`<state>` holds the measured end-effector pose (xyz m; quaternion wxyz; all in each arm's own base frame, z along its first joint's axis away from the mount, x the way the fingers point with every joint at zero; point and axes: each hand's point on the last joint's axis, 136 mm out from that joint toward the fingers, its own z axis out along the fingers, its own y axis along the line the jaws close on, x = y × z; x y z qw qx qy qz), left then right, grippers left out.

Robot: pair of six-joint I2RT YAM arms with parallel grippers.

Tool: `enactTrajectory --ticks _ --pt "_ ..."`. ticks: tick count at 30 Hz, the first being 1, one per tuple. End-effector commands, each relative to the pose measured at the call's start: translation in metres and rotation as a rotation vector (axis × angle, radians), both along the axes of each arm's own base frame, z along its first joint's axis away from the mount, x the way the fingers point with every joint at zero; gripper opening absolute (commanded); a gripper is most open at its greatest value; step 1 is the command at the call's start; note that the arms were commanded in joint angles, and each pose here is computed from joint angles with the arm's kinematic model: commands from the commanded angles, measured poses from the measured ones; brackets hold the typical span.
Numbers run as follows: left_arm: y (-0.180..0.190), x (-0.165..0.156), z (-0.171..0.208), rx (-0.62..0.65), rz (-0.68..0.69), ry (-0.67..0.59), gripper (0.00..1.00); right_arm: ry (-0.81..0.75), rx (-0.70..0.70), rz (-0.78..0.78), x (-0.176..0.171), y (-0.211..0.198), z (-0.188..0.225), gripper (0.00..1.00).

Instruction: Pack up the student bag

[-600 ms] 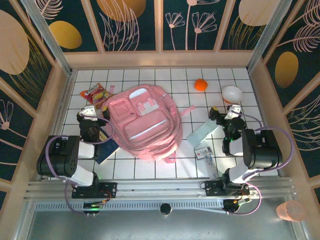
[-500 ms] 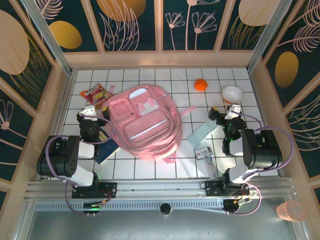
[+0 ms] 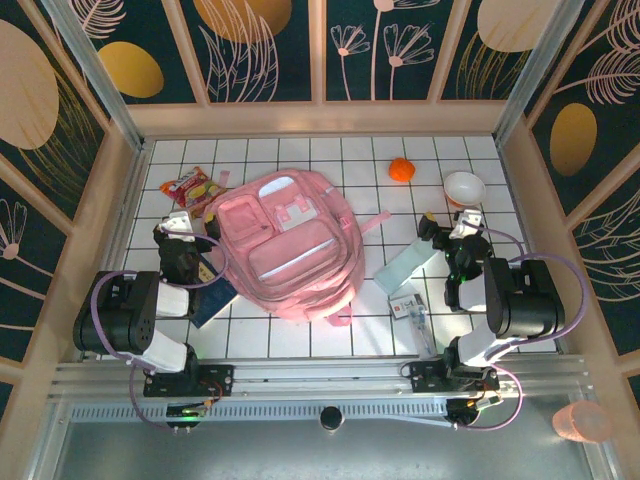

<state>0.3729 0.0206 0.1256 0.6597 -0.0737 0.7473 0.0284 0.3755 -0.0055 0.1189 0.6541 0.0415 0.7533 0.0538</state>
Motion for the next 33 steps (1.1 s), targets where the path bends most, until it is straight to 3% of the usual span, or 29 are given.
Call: enactTrajectory --ticks 1,19,25,29,33 --pt "-0.001 0.005 0.01 0.001 -0.013 -0.032 0.99 -0.034 -0.018 -0.009 0.001 -0.002 0.008 0.99" --pt "-0.001 0.004 0.01 0.001 -0.013 -0.034 0.99 -0.041 -0.013 -0.014 0.001 -0.002 0.01 0.99" --pt "0.005 0.019 0.033 -0.003 0.027 0.036 0.85 0.011 -0.022 0.013 0.014 0.002 0.031 0.99" --pt "0.004 0.022 0.079 -0.091 0.034 0.007 0.84 0.114 0.085 0.055 0.037 0.013 0.059 0.99" --pt "-0.008 0.024 0.099 -0.244 -0.005 0.079 0.79 0.241 0.152 0.115 0.056 0.036 0.081 0.99"
